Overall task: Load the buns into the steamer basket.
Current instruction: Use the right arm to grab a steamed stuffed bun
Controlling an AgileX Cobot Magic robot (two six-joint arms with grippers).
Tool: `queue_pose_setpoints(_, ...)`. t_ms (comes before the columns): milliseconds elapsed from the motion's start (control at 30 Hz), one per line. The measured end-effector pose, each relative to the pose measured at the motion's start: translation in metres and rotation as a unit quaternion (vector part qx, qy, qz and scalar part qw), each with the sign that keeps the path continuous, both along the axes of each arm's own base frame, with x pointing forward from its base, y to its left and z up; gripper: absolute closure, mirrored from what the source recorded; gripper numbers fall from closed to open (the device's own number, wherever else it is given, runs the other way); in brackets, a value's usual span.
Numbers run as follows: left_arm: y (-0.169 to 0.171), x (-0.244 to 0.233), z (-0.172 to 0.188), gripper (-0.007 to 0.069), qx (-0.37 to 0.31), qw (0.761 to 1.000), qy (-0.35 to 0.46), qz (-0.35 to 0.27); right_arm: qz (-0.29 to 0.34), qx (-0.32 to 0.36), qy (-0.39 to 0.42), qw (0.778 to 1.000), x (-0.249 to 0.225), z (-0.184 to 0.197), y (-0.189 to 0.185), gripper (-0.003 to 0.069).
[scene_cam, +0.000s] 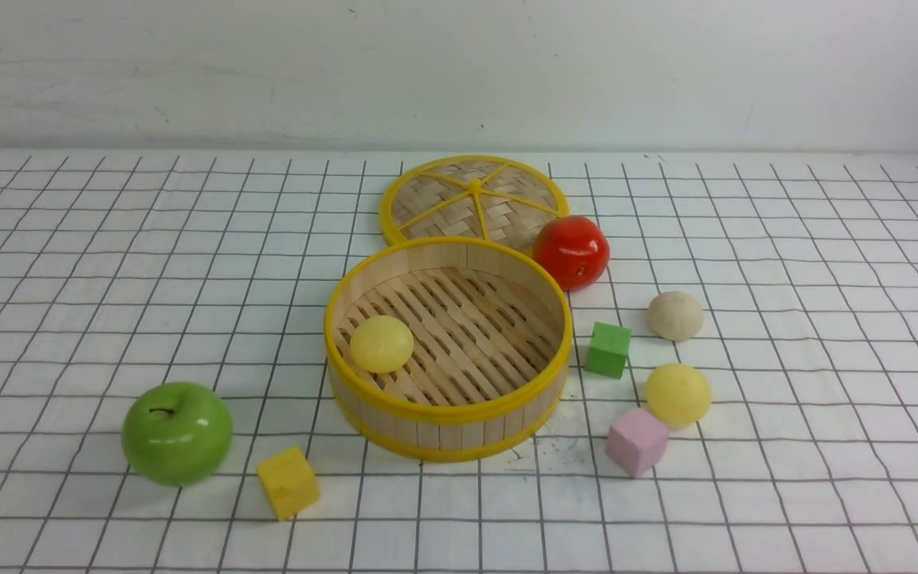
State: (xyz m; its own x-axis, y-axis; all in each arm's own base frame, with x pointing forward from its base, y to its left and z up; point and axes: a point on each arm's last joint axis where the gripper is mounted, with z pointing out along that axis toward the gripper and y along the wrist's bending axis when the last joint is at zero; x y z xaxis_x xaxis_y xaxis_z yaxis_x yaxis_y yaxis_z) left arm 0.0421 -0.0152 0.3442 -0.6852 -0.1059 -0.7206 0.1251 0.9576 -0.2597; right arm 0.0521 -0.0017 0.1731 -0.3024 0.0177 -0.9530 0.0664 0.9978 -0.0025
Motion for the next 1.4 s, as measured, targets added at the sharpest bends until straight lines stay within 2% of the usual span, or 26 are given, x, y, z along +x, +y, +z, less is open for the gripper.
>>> queue_pose_setpoints(267,0.002,-0.014,0.006,0.0476,-0.041,0.997,-0.067,-0.015,0.0,0.0,0.0,1.0,0.0,0.0,0.0,0.0418)
queue_pose_setpoints(433,-0.003,-0.016,0.008,0.0634,-0.04,0.995,-0.08,-0.05,0.0,0.0,0.0,1.0,0.0,0.0,0.0,0.0418)
queue_pose_setpoints(467,-0.003,-0.016,0.009,0.0638,-0.04,0.995,-0.082,-0.05,0.0,0.0,0.0,1.0,0.0,0.0,0.0,0.0418)
queue_pose_setpoints(1067,-0.002,-0.015,0.009,0.0638,-0.044,0.994,-0.085,-0.044,0.0,0.0,0.0,1.0,0.0,0.0,0.0,0.0418)
queue_pose_setpoints(1267,-0.001,-0.008,0.014,0.0638,-0.047,0.989,-0.137,-0.029,0.0,0.0,0.0,1.0,0.0,0.0,0.0,0.0418)
queue_pose_setpoints(1400,-0.002,0.004,0.004,0.0638,-0.048,0.975,-0.216,-0.018,0.0,0.0,0.0,1.0,0.0,0.0,0.0,0.0418)
